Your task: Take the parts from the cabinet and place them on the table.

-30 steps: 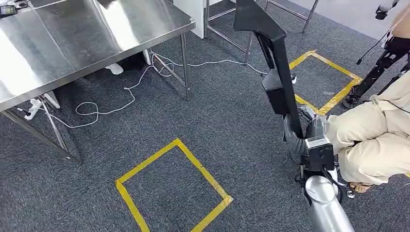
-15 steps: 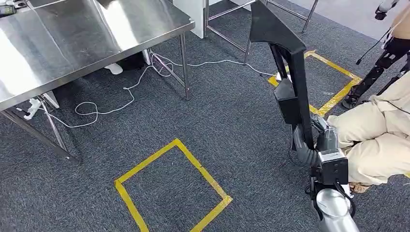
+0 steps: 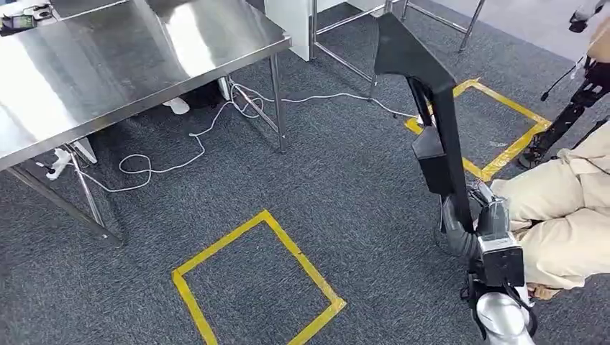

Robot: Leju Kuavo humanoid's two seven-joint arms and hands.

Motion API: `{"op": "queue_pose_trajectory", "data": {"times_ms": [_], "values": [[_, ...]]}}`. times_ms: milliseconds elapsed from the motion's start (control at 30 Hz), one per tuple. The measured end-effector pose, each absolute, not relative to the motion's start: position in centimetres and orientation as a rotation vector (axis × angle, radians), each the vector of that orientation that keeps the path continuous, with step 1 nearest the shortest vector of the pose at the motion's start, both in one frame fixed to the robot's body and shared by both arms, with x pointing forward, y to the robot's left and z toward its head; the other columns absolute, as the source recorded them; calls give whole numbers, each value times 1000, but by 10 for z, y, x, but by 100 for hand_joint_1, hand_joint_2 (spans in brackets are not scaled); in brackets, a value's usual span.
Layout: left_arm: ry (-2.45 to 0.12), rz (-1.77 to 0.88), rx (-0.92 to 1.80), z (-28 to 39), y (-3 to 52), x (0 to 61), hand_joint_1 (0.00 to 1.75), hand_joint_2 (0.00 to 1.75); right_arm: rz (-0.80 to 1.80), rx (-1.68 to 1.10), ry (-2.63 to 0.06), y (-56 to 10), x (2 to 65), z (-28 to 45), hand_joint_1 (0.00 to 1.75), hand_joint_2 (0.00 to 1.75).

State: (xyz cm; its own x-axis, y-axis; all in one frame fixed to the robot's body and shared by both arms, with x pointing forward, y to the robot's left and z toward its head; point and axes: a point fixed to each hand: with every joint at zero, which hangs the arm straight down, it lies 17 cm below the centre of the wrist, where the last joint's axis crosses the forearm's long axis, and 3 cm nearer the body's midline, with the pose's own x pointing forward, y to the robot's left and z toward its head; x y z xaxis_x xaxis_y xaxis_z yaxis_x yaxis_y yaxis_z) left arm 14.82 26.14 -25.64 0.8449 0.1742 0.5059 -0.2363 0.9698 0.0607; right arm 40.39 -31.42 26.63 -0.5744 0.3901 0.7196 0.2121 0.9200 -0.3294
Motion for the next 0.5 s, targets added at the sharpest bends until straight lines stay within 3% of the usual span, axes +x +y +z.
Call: {"op": "queue_pose_trajectory", "data": {"times_ms": [500], "values": [[-515,217,125,-257,263,147,0,175,252,-423,-2207,-312,406,271,175,175]]}}
